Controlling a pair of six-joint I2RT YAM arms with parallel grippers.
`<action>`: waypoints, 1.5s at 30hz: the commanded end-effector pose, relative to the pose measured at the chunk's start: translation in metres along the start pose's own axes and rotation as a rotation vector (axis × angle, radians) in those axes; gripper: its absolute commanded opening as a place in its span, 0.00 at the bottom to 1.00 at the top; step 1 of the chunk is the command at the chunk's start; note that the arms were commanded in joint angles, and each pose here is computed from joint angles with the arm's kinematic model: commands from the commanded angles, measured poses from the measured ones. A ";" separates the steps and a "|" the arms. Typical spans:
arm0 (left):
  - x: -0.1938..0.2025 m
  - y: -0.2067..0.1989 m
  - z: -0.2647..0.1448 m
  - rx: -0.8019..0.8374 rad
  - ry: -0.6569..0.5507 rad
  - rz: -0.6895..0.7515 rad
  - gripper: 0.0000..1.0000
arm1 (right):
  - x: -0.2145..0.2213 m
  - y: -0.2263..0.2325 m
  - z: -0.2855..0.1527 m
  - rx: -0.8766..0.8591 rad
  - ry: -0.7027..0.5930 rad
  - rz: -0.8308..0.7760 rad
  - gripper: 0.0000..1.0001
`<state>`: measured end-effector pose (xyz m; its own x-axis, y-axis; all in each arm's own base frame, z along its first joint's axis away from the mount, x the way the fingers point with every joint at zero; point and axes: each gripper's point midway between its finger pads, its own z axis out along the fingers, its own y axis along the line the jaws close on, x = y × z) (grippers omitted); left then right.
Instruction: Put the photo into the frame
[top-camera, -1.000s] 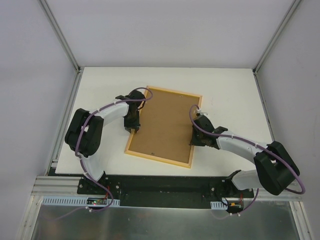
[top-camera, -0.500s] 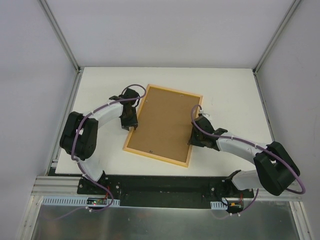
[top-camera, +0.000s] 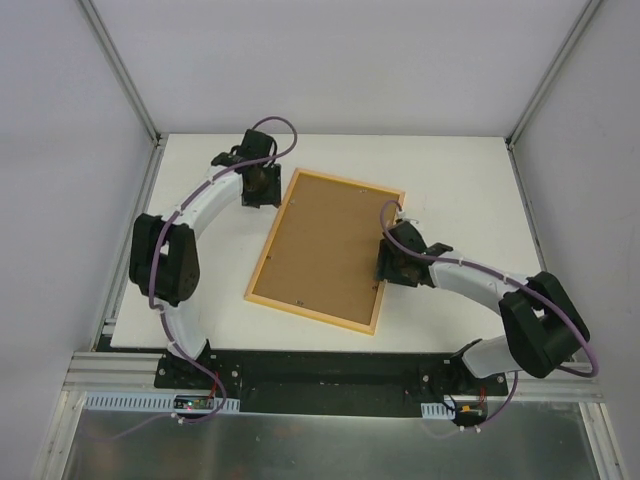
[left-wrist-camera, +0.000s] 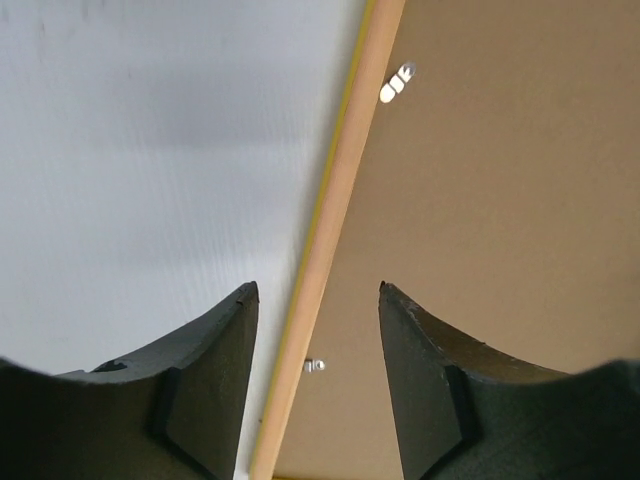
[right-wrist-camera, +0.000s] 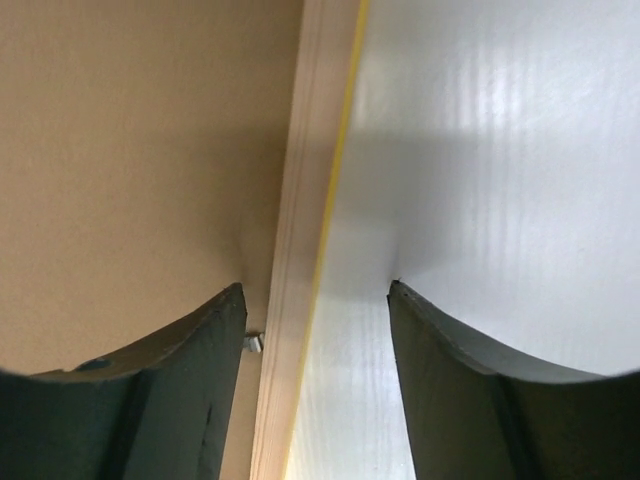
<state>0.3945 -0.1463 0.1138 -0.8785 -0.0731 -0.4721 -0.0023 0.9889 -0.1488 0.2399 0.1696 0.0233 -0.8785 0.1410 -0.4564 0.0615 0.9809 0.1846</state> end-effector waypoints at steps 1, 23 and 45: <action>-0.022 0.005 0.010 -0.045 0.009 0.156 0.50 | -0.041 -0.010 -0.005 0.030 -0.047 0.002 0.63; -0.007 0.014 0.041 -0.065 0.087 0.102 0.49 | -0.144 -0.027 0.060 0.183 -0.070 0.072 0.65; -0.003 0.019 0.053 -0.075 0.114 0.075 0.47 | -0.155 -0.025 0.082 0.175 -0.047 0.073 0.43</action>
<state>0.4200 -0.1414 0.0680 -0.9192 0.0384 -0.3919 0.0613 0.9971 -0.0461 0.4213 0.1421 0.0290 -0.8160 0.2410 -0.5255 0.2170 0.9702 0.1080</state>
